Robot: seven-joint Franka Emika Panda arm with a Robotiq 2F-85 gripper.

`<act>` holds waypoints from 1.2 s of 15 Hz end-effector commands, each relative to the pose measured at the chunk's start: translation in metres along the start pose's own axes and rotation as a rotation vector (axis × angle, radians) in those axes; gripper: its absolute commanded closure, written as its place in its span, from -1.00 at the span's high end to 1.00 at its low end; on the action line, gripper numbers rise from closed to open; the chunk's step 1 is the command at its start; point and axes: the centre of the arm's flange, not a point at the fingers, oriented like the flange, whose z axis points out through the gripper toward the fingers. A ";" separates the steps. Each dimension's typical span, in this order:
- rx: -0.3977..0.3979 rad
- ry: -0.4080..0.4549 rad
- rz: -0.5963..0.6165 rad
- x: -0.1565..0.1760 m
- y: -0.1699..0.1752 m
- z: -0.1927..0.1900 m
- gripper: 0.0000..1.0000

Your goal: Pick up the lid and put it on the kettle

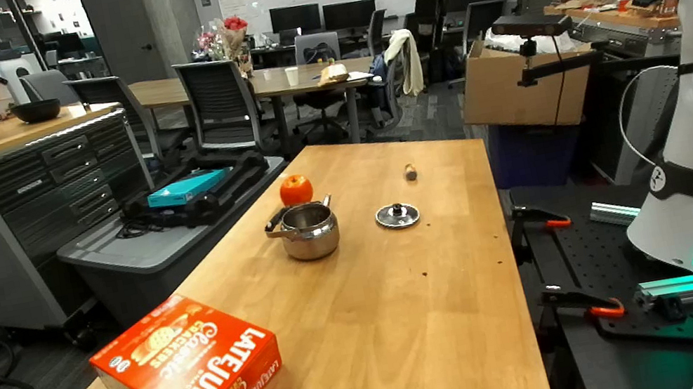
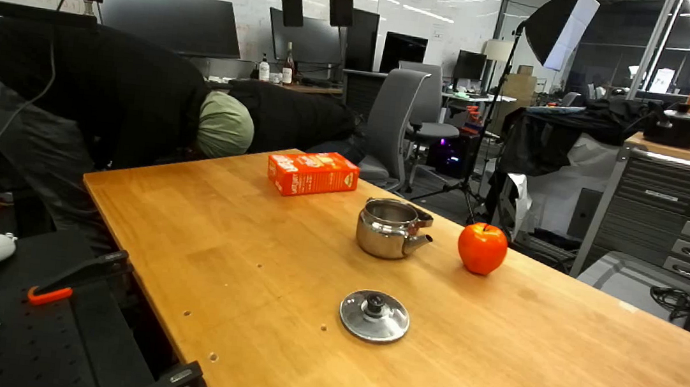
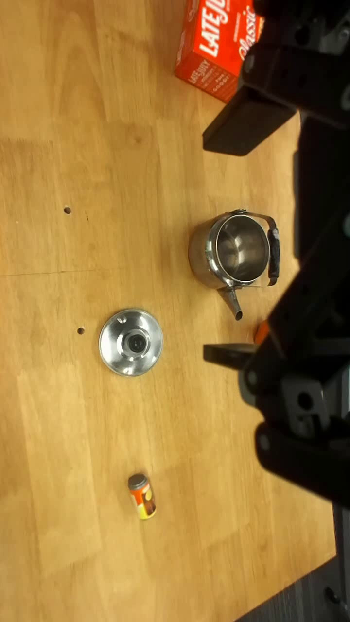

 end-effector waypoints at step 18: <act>0.013 -0.083 0.066 0.043 0.031 0.053 1.00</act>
